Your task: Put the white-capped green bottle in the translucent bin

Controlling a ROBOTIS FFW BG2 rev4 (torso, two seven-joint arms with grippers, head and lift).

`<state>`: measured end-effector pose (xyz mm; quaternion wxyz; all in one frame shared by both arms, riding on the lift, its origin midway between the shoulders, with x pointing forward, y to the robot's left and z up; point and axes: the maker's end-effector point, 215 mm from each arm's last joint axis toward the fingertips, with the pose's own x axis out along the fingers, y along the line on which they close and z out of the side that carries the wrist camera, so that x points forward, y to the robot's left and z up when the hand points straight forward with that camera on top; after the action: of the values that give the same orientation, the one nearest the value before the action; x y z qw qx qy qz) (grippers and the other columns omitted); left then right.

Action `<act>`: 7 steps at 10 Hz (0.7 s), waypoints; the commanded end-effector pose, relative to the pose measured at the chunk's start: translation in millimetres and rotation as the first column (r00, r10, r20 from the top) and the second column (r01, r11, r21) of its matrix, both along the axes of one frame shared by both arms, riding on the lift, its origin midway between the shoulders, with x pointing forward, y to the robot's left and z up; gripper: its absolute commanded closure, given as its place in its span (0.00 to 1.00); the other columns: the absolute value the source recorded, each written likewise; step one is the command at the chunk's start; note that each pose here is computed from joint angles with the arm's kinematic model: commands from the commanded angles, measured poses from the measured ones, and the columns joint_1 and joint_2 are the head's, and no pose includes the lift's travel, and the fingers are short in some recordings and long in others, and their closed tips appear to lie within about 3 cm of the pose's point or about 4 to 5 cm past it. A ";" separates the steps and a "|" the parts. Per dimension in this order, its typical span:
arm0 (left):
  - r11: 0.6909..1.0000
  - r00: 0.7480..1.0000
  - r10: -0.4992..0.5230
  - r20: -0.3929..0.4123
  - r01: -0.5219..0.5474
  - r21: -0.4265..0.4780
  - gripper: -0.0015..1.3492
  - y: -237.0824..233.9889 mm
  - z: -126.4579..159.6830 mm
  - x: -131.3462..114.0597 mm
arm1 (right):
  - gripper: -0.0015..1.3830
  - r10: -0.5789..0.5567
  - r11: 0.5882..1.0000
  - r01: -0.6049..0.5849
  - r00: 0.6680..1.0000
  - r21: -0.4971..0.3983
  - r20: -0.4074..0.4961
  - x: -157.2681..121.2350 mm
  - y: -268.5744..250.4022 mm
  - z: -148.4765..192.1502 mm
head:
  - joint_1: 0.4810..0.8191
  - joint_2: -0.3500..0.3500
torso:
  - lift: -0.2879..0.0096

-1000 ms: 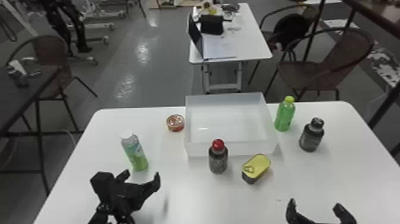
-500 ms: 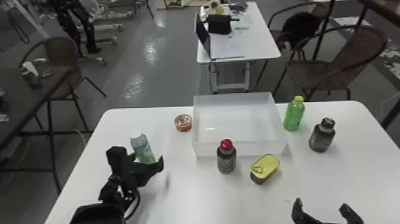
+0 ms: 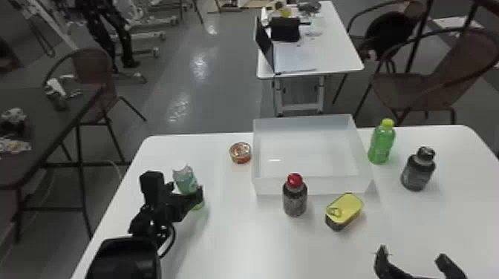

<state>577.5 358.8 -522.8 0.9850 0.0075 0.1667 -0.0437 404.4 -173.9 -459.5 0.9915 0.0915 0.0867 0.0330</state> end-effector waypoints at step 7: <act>0.998 0.993 -0.032 0.116 0.026 0.056 0.61 -26.7 44.7 15.0 | 0.07 0.001 1.000 -0.001 1.000 0.008 -0.005 -3.1 -0.5 -1.4 | 0.63 0.78 | 0.88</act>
<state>587.9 340.7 -492.5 0.9913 0.0284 0.1202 -0.0446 401.7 -174.2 -460.9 0.9909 0.0955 0.0887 0.0338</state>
